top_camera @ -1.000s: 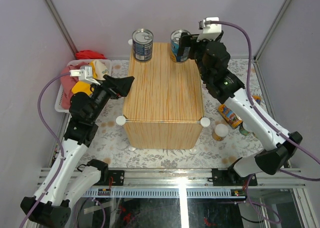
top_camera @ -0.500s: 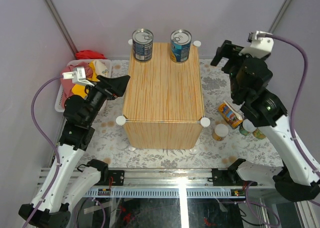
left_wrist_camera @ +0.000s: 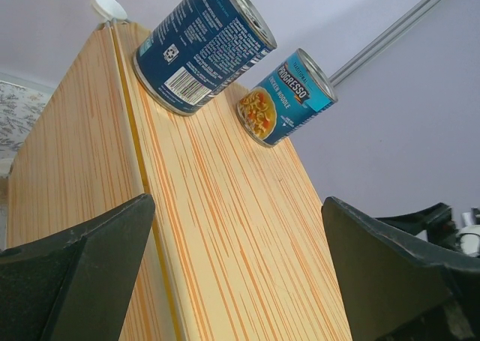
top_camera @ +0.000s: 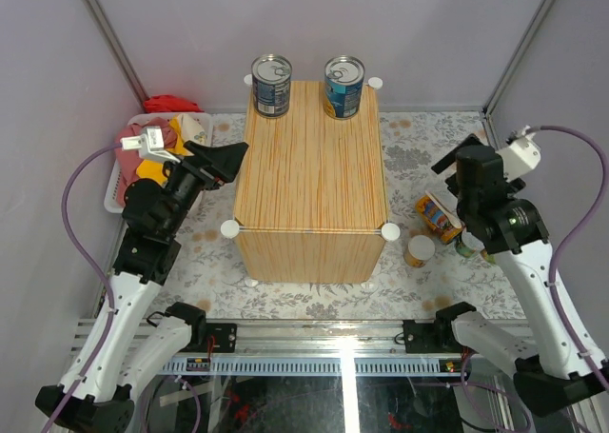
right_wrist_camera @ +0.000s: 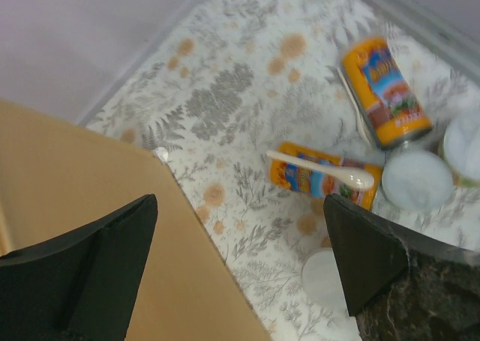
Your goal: Place and organize the canned foods onto the counter
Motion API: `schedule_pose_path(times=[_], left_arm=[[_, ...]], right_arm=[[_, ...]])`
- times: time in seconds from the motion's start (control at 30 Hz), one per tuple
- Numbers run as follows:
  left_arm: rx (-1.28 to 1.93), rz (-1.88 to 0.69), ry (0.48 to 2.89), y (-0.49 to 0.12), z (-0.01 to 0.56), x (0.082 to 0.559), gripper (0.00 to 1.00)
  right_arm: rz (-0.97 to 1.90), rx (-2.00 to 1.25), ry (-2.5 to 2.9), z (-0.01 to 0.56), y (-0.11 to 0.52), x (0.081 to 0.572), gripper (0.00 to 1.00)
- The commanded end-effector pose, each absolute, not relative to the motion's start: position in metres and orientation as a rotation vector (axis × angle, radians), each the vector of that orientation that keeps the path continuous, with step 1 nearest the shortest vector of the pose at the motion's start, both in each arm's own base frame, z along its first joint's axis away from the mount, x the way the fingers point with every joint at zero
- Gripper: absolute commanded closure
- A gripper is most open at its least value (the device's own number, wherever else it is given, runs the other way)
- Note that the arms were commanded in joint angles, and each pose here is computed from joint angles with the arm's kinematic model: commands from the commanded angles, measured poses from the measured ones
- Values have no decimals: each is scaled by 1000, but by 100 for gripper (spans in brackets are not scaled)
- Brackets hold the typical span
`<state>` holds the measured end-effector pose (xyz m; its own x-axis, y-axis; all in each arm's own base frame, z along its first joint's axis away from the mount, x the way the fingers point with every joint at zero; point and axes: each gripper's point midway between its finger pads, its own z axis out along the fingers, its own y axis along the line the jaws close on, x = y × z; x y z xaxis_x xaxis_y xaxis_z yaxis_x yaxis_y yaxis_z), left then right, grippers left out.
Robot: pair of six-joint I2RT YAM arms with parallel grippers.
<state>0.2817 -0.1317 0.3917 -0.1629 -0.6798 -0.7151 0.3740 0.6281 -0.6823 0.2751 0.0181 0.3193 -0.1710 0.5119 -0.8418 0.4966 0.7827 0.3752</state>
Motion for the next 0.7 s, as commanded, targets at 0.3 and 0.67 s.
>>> schedule_pose_path(times=[0.3, 0.67], left_arm=[[-245, -920, 1410, -129, 414, 288, 7], [-249, -914, 1430, -129, 400, 288, 6]], right_arm=[[428, 1622, 1846, 202, 7, 301, 0], [391, 1649, 1816, 203, -8, 319, 0]])
